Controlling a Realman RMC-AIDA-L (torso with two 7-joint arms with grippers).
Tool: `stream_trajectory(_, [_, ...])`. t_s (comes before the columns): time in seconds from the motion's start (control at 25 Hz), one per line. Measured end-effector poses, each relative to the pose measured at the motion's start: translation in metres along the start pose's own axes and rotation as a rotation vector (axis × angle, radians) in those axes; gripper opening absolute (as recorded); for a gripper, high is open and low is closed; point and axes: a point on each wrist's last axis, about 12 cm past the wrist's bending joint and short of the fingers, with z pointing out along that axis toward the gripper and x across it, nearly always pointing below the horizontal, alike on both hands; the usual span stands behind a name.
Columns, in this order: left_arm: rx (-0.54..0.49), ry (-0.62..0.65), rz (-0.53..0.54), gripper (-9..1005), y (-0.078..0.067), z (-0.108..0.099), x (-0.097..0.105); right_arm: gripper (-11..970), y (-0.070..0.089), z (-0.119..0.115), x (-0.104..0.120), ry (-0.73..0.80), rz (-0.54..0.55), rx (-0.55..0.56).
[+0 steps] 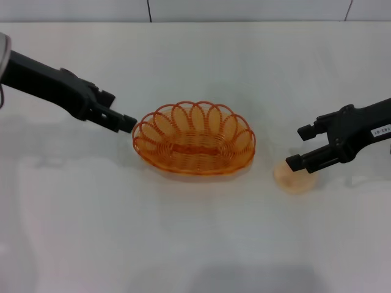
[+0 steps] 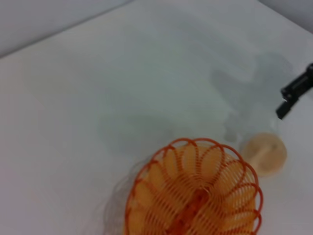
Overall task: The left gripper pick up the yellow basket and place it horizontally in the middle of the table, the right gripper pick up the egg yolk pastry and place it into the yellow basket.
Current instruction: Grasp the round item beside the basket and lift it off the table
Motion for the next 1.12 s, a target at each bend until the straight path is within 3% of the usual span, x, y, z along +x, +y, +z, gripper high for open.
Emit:
stream_trajectory(1.04, [0.001, -0.085, -0.056, 886, 0.004, -0.005, 0.015, 813, -0.01, 0.033, 0.013, 0.134, -0.016, 0.094])
stream_trajectory(1.12, [-0.001, -0.089, -0.058, 886, 0.004, -0.005, 0.015, 733, -0.01, 0.034, 0.013, 0.14, -0.014, 0.094])
